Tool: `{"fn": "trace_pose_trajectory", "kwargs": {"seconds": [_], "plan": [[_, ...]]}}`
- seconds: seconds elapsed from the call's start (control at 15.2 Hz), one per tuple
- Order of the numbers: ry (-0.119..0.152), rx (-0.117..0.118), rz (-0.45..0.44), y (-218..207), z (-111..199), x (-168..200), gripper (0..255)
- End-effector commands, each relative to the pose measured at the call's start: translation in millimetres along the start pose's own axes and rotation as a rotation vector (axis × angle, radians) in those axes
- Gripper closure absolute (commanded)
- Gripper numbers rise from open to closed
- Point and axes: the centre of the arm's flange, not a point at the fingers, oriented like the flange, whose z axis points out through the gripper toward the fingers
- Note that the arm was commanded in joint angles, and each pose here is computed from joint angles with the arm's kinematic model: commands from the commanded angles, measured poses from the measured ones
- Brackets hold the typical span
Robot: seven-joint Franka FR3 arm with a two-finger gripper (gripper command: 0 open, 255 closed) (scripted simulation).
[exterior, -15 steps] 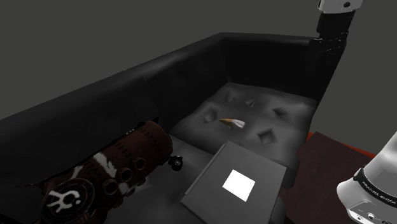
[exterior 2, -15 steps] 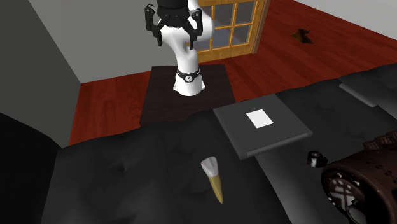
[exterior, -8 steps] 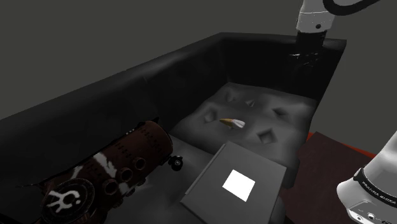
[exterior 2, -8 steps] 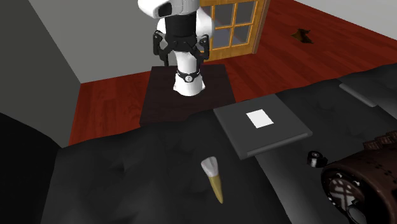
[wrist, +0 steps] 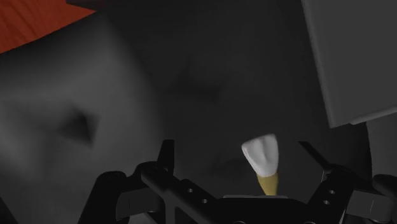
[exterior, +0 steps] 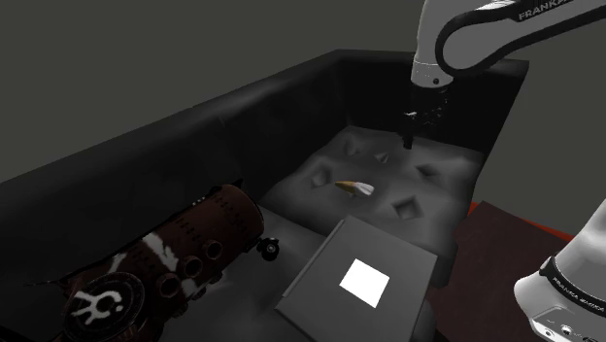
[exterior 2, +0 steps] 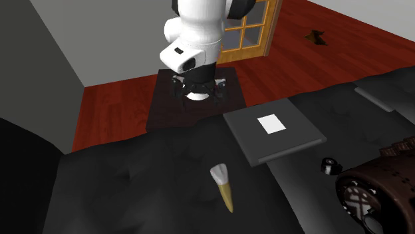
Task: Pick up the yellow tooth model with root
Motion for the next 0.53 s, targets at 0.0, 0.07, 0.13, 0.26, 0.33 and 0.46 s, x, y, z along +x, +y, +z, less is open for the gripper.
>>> {"fn": "trace_pose_trajectory", "kwargs": {"seconds": [0.0, 0.07, 0.13, 0.26, 0.33, 0.46], "plan": [[0.008, -0.002, -0.014, -11.0, 17.2, 15.4, 0], [0.011, -0.004, -0.021, -15.8, 26.4, 23.2, 0], [0.015, -0.005, -0.028, -20.7, 35.5, 31.0, 0], [0.021, -0.008, -0.042, -30.5, 53.7, 46.6, 0], [0.025, -0.009, -0.049, -35.4, 62.8, 54.5, 0], [0.031, -0.012, -0.062, -45.5, 80.9, 70.1, 0]]}}
